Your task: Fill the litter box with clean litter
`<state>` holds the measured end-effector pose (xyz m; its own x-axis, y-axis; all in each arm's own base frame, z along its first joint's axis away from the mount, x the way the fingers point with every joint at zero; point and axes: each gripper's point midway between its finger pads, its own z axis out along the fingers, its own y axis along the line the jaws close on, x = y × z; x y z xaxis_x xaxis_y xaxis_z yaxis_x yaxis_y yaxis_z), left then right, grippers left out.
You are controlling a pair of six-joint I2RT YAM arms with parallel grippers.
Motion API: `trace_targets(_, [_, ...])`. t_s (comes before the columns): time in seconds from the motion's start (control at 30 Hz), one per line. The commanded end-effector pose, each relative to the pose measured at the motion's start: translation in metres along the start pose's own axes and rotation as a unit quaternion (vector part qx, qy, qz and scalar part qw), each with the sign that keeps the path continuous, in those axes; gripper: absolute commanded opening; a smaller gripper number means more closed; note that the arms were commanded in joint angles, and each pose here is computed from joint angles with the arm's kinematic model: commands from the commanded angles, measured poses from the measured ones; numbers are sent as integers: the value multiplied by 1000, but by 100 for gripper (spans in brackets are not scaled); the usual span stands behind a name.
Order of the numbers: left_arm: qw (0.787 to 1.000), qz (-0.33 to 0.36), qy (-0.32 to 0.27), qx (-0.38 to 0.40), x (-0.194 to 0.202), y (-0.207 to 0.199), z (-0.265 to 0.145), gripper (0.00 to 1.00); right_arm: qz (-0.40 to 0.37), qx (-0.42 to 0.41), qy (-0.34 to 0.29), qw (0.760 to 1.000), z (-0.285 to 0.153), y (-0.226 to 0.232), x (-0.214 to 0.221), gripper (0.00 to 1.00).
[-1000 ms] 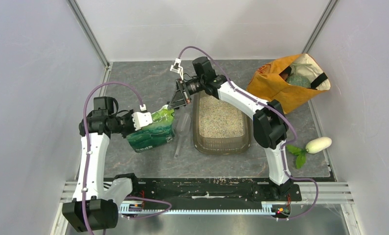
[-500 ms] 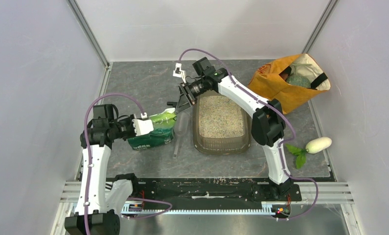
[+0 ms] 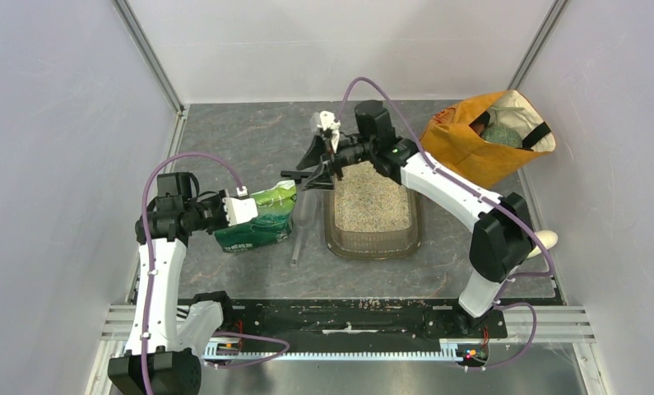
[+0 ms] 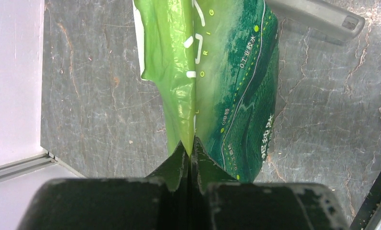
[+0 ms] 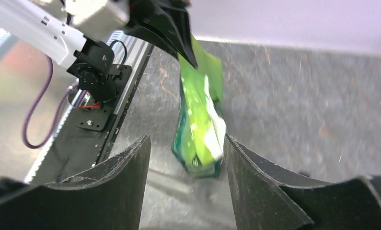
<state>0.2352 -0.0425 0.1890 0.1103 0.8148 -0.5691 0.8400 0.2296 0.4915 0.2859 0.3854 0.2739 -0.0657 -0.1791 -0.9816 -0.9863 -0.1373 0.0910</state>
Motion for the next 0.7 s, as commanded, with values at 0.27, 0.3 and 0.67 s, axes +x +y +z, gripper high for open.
trace_targets(0.27, [999,18,-32,-5,-17,6,-6,2,-218,-62,-7,974,72,23,0,64])
trace_targets(0.3, [999,18,-32,-5,-17,6,-6,2,-223,-59,-2,973,75,19,3,64])
trace_targets(0.67, [999,19,-25,-6,-17,3,-9,3,-232,-52,64,969,82,0,50,51])
